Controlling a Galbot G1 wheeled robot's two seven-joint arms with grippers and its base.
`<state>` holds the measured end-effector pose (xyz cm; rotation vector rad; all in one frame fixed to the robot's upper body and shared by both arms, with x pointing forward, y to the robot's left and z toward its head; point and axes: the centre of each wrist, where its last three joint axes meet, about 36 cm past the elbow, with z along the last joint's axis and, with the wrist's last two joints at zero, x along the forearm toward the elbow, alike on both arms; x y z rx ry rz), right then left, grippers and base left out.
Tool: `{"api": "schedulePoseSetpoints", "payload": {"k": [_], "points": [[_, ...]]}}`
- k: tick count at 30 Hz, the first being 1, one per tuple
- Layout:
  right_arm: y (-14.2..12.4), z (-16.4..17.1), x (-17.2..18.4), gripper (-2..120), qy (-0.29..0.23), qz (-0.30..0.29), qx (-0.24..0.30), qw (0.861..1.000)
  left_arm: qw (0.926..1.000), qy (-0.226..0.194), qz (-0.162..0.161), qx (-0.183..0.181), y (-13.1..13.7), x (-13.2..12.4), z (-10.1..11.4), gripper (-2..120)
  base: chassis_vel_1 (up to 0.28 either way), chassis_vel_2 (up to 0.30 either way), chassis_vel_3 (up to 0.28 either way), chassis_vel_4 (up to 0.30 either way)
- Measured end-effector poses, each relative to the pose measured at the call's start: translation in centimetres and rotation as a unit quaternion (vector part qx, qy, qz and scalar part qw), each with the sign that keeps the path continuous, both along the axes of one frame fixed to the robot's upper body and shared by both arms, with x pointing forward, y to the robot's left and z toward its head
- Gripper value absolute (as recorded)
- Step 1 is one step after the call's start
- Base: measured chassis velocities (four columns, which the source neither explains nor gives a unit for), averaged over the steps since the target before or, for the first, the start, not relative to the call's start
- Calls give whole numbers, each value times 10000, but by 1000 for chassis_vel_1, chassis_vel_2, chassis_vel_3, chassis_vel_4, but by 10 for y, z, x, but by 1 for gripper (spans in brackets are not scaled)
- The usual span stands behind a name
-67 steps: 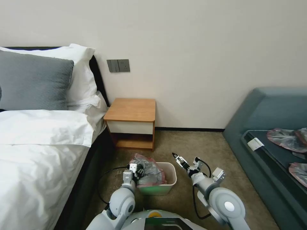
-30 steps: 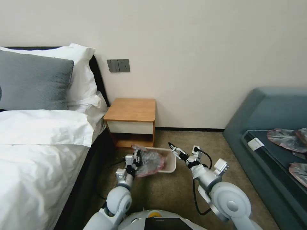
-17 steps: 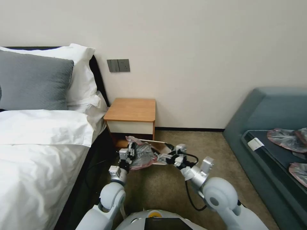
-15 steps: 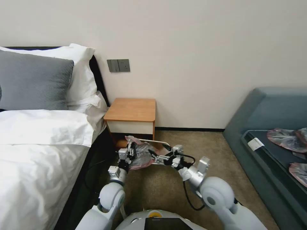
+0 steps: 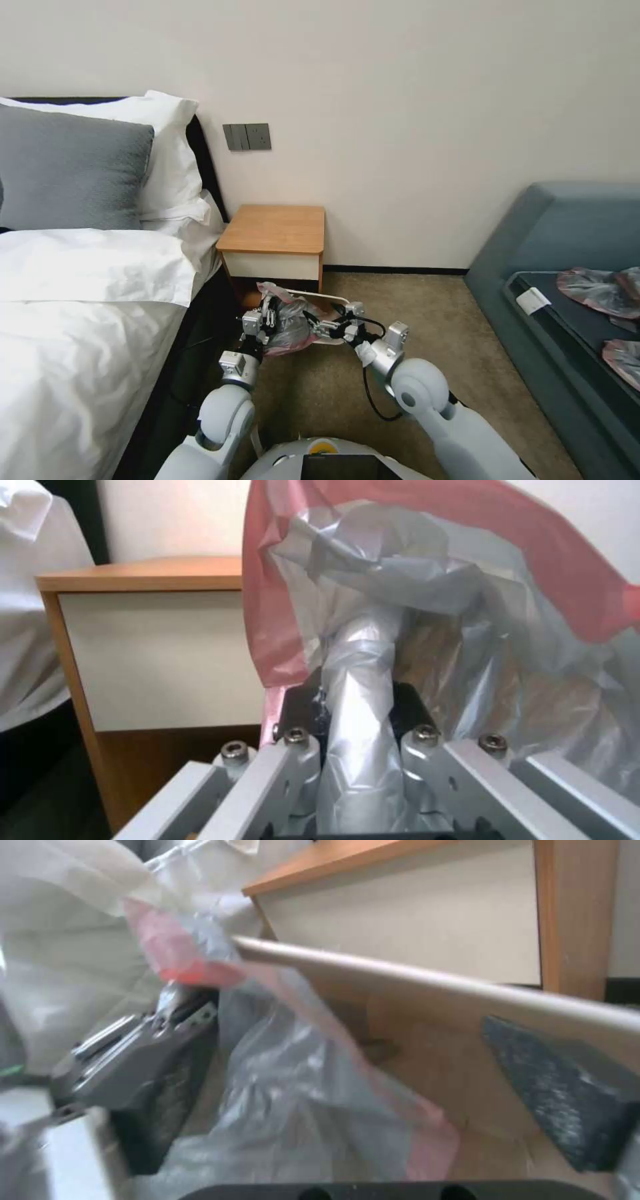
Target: Pick up the garbage bag from the table and place it over the trash can.
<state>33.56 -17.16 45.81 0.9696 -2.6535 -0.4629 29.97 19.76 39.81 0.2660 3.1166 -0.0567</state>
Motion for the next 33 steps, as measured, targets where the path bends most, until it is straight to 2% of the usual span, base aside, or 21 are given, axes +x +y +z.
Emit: {"api": "schedulePoseSetpoints", "payload": {"k": [6,8,9,11,12,15,16,18,20,23,25,27,33], "points": [[9,-3,3,78,12,58,42,10000,10000,21,-19,-27,-3,-6,1,9,0,0,0,0],[12,-7,1,68,10,67,24,10000,10000,34,-25,-38,-5,-9,1,9,0,0,0,0],[12,-7,1,68,10,67,24,10000,10000,34,-25,-38,-5,-9,1,9,0,0,0,0],[14,-10,-1,55,24,58,25,10000,10000,65,-23,-47,-7,-13,0,9,0,0,0,0],[14,-10,-1,55,24,58,25,10000,10000,65,-23,-47,-7,-13,0,9,0,0,0,0],[13,-12,-3,41,-2,29,20,10000,9999,105,-16,-67,-8,-16,0,9,0,0,0,0],[13,-12,-3,41,-2,29,20,10000,9999,105,-16,-67,-8,-16,0,9,0,0,0,0],[12,-13,-4,30,-9,15,17,10000,9999,127,-3,-93,-9,-18,-1,9,0,0,0,0],[12,-13,-4,28,-14,20,12,10000,9999,135,4,-104,-10,-19,-1,9,0,0,0,0],[12,-16,-6,13,-43,41,13,10000,9997,173,20,-141,-10,-21,0,9,0,0,0,0],[13,-16,-6,10,-47,40,20,10000,9996,203,34,-179,-10,-22,1,9,0,0,0,0],[13,-15,-7,0,-71,30,45,10000,9993,262,69,-260,-10,-22,2,9,0,0,0,0],[7,3,-7,0,-295,-85,147,9994,9979,413,184,-462,-10,-22,3,9,0,0,0,0]]}}
